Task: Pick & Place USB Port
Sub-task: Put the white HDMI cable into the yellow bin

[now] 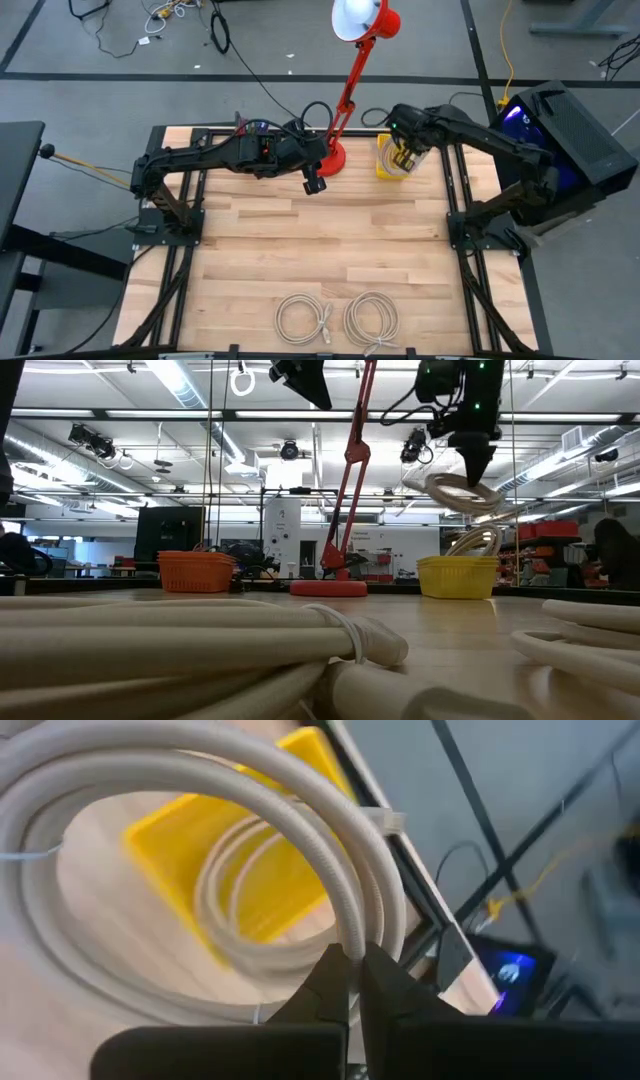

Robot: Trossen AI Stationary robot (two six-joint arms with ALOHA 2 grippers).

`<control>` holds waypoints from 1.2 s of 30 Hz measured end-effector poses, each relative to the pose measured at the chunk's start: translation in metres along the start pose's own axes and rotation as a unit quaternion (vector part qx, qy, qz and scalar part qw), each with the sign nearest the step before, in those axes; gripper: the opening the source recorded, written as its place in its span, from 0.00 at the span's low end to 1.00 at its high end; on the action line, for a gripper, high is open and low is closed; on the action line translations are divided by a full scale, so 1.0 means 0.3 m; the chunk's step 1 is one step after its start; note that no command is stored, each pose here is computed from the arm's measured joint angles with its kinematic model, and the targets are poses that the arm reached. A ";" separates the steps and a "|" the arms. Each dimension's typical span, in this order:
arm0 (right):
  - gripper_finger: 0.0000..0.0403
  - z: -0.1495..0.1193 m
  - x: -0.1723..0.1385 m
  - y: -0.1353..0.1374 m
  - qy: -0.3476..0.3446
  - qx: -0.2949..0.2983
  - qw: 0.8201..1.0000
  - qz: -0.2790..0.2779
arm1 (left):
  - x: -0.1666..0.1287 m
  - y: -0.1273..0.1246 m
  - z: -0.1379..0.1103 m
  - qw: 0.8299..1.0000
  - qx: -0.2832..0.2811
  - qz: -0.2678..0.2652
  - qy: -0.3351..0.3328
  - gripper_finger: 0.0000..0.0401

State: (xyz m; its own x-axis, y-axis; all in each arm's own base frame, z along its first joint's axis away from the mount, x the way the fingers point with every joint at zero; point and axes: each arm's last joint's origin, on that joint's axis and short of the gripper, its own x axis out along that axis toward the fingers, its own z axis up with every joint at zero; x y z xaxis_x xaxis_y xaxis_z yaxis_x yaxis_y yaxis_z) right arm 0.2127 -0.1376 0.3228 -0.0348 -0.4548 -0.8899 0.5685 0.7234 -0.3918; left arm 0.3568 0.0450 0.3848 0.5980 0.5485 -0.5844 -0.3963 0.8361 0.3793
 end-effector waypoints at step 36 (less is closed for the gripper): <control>0.00 -0.053 0.094 -0.195 0.108 0.138 0.984 0.014 | 0.001 0.001 0.010 1.000 -0.008 0.001 -0.014 0.14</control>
State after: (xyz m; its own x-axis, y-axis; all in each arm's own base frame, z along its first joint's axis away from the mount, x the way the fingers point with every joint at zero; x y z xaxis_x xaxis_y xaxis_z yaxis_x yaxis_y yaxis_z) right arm 0.1654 -0.1846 0.3169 -0.1740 -0.2940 -0.9398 0.7726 0.5510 -0.3154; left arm 0.3590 0.0453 0.3870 0.6167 0.5500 -0.5632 -0.4081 0.8351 0.3688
